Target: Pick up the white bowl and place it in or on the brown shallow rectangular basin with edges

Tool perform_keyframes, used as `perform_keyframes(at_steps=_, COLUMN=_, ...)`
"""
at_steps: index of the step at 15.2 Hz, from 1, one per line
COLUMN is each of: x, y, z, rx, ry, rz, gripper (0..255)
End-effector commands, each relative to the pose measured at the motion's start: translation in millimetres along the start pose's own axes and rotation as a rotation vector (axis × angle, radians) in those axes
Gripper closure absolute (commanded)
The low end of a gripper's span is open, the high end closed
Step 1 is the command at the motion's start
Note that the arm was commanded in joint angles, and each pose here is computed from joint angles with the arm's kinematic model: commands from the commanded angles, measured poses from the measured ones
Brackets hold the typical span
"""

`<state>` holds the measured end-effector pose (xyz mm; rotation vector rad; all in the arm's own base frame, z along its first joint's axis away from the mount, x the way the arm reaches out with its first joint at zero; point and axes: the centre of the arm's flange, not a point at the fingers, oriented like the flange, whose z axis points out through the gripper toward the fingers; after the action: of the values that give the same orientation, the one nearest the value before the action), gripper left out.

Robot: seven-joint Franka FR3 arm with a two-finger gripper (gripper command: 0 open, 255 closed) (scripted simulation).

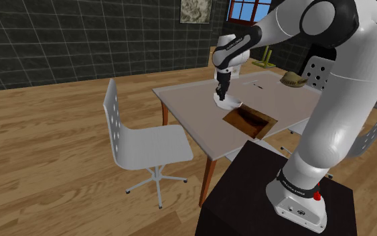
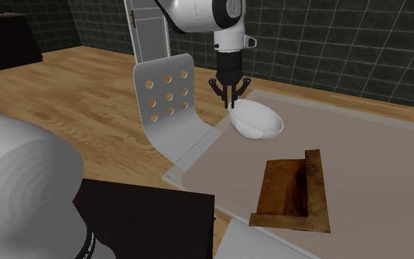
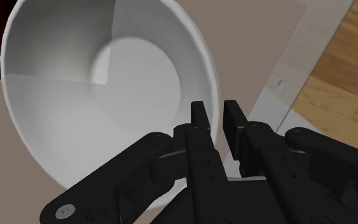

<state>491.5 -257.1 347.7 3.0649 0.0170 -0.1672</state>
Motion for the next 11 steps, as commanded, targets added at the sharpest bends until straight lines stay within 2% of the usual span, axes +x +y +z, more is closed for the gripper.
perform_keyframes(at_steps=1, x=-21.0, y=16.7, z=-2.4, rx=0.000, ry=0.001, rz=-0.001, gripper=255)
perform_keyframes(at_steps=11, x=-117.4, y=106.3, z=-12.8, rx=0.000, ry=0.001, rz=-0.001, gripper=255)
